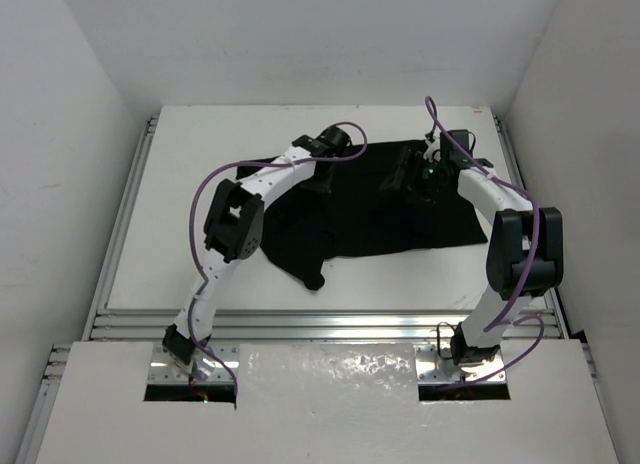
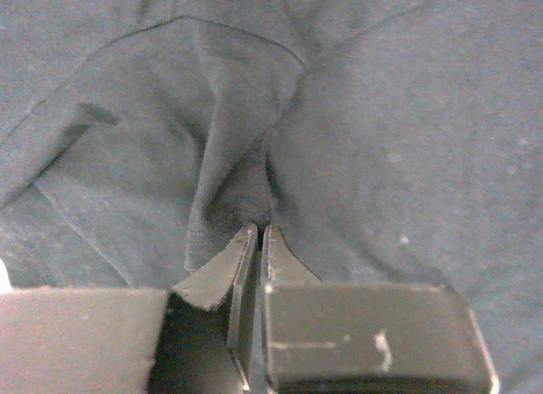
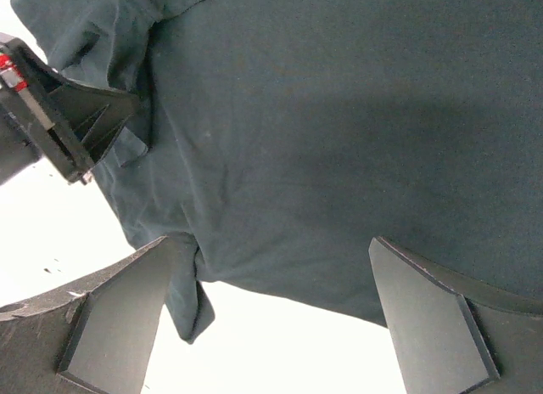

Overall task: Fold and stack the t-shirts
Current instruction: Fold the tshirt

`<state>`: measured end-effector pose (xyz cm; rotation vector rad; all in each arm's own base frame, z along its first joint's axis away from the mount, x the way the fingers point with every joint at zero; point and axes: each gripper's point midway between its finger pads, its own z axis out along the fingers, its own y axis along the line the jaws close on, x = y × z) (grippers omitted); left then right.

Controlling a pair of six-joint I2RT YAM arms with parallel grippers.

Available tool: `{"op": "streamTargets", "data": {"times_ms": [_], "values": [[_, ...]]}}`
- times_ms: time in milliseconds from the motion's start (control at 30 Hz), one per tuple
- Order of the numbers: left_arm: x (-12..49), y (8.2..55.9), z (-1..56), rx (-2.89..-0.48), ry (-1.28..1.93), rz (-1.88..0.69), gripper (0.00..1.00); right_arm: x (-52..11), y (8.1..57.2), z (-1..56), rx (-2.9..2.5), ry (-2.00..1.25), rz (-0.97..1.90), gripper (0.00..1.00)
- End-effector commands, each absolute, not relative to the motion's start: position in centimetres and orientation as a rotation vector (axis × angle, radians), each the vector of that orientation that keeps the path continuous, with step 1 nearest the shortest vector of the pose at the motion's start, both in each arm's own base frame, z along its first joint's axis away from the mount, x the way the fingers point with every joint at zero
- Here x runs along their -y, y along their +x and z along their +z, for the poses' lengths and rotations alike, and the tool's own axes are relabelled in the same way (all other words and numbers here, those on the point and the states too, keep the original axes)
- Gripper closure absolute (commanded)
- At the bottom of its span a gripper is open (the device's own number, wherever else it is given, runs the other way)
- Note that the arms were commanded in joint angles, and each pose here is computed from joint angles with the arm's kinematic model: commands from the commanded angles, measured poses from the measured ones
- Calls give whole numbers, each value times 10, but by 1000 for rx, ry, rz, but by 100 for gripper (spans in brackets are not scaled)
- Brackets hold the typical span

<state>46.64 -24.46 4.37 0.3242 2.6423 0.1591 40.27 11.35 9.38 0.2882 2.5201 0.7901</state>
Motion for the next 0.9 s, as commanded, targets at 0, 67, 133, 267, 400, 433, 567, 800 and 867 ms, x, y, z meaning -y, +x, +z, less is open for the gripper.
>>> {"op": "streamTargets", "data": {"times_ms": [0, 67, 133, 267, 400, 433, 567, 800, 867], "values": [[265, 468, 93, -2562, 311, 20, 100, -117, 409, 111, -2467, 247, 789, 1], [271, 463, 93, -2573, 314, -10, 100, -116, 409, 112, -2464, 247, 786, 1], [281, 457, 93, -2593, 333, -92, 100, -116, 409, 112, -2464, 244, 781, 1], [295, 444, 91, -2633, 341, -198, 100, -116, 409, 112, -2465, 246, 779, 1], [308, 432, 81, -2667, 358, -290, 100, -116, 410, 112, -2464, 245, 779, 1], [313, 429, 76, -2681, 360, -322, 100, -116, 409, 112, -2464, 246, 781, 1], [320, 429, 64, -2701, 363, -370, 100, -116, 408, 111, -2467, 247, 779, 1], [316, 449, 59, -2670, 321, -273, 78, -117, 409, 110, -2465, 242, 790, 1], [317, 457, 71, -2638, 306, -265, 52, -120, 410, 110, -2462, 230, 807, 1]]}}
